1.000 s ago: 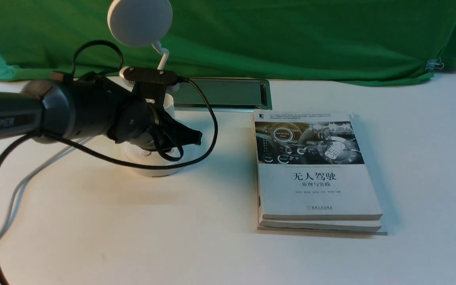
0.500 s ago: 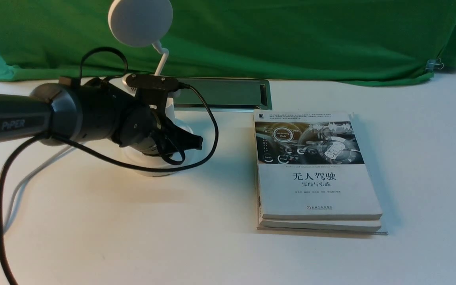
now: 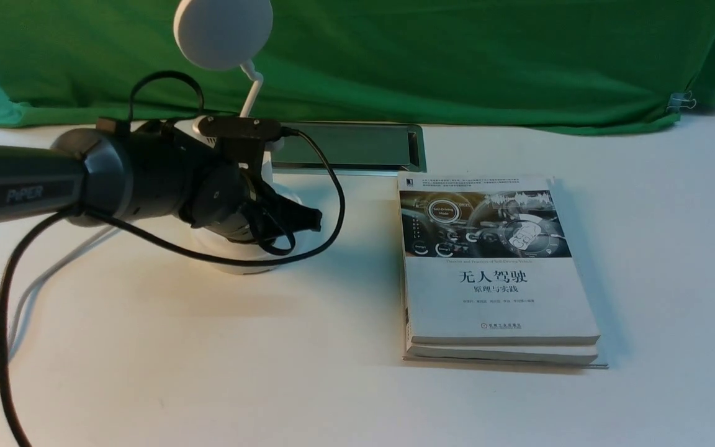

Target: Turn on the desk lamp on the white desktop with your hand.

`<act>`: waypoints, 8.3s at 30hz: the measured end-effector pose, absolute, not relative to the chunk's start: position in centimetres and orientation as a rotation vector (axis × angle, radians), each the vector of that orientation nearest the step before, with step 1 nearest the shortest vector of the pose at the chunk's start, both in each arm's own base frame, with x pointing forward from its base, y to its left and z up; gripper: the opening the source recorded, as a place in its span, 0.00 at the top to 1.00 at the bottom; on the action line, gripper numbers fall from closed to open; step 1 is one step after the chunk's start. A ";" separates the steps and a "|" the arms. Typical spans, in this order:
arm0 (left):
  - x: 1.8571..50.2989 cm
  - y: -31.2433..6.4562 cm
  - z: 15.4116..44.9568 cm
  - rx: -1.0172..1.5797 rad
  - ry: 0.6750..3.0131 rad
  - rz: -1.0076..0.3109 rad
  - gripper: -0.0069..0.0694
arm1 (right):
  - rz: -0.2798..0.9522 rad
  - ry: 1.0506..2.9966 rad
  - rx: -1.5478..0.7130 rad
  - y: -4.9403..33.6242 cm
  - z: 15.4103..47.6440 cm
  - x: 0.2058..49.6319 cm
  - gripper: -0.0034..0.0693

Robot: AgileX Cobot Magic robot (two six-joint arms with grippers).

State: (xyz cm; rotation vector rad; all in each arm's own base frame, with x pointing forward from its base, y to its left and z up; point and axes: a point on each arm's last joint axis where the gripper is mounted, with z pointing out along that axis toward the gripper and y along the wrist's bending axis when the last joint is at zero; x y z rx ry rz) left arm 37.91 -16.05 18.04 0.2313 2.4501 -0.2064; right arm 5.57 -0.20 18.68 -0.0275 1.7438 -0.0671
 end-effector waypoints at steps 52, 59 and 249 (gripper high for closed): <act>38.6 -16.3 16.3 0.185 2.448 -0.214 0.91 | -0.067 1.744 -0.027 -0.2 18.7 5.6 0.63; 38.4 -16.1 17.2 0.204 2.442 -0.191 0.91 | -0.067 1.744 -0.027 -0.2 18.7 5.6 0.63; 5.5 -0.4 18.9 0.035 1.734 -0.078 0.91 | -0.067 1.743 -0.027 -0.2 18.7 5.6 0.63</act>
